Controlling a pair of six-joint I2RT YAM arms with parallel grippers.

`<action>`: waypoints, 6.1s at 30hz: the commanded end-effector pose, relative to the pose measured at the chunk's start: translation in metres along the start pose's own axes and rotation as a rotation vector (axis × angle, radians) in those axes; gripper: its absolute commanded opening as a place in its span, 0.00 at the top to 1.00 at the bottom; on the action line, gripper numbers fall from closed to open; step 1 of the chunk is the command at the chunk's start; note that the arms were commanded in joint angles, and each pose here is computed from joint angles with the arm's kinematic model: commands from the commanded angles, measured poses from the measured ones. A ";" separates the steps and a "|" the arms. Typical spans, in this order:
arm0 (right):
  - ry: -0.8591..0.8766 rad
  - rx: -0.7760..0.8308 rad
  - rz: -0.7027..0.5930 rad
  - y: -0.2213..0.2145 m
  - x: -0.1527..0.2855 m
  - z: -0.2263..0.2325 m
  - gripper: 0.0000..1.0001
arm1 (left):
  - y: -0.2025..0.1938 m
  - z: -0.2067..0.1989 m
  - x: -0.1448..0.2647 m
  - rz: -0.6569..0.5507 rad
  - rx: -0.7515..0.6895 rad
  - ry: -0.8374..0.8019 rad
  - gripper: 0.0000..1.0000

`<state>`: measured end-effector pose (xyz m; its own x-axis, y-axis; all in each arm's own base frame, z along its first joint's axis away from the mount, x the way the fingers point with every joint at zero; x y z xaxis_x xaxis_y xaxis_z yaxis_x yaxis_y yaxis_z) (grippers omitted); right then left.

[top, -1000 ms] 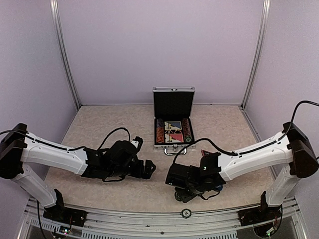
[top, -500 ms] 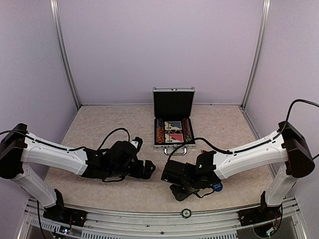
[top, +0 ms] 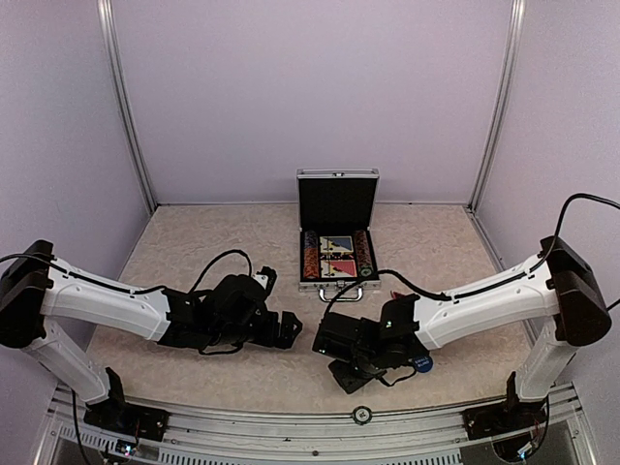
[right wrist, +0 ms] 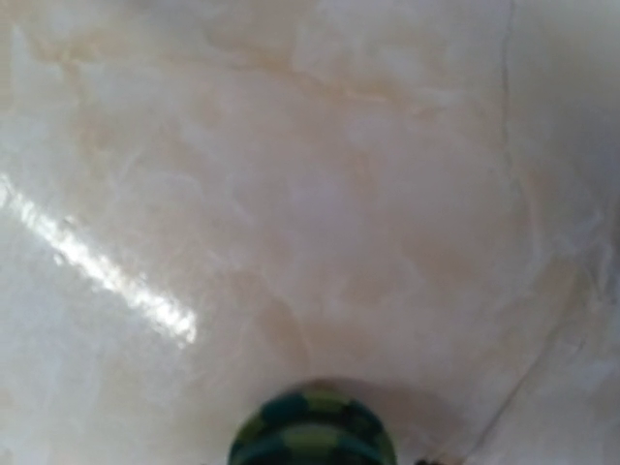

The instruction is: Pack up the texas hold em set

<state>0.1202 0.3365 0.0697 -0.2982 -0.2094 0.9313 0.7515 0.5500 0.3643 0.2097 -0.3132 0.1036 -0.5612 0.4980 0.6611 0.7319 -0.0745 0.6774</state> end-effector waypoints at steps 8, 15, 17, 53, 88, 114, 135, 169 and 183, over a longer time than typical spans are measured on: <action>-0.024 0.000 0.015 -0.008 0.000 -0.003 0.50 | 0.005 -0.001 0.002 -0.021 0.008 -0.010 0.01; -0.014 0.023 0.008 -0.015 0.021 0.004 0.34 | 0.008 -0.002 0.004 -0.024 0.008 -0.012 0.01; -0.021 0.038 0.025 -0.024 0.023 0.008 0.32 | 0.009 -0.003 0.005 -0.027 0.007 -0.013 0.01; 0.023 -0.006 0.090 -0.069 0.012 0.028 0.33 | 0.005 -0.002 0.008 -0.028 0.012 -0.012 0.01; 0.006 0.018 0.088 -0.072 0.006 0.031 0.56 | 0.003 0.000 0.007 -0.026 0.015 -0.009 0.01; -0.044 0.008 -0.053 0.016 0.017 -0.009 0.54 | 0.007 -0.004 0.006 -0.028 0.009 -0.010 0.01; -0.096 -0.100 -0.048 0.020 0.013 -0.046 0.51 | 0.006 -0.004 0.001 -0.021 0.007 -0.012 0.01; -0.091 -0.147 0.053 0.005 -0.031 -0.063 0.46 | -0.003 0.005 0.001 -0.012 0.015 -0.001 0.01; -0.085 -0.144 0.103 -0.023 -0.028 -0.051 0.46 | -0.002 0.004 0.000 -0.013 0.018 -0.007 0.01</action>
<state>0.1617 0.3045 0.0460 -0.3168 -0.1309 0.9394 0.8365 0.4283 0.3418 0.2081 -0.3091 0.1017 -0.5654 0.4980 0.6575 0.7332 -0.0616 0.6772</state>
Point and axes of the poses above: each gripper's point midway between its finger pads, its own x axis back along the fingers, its own z axis along the line the jaws close on, y = z × x, the point moved 3 cm from there along x, back along the fingers, and after that the axes turned 1 degree about x, right-handed, at the moved point
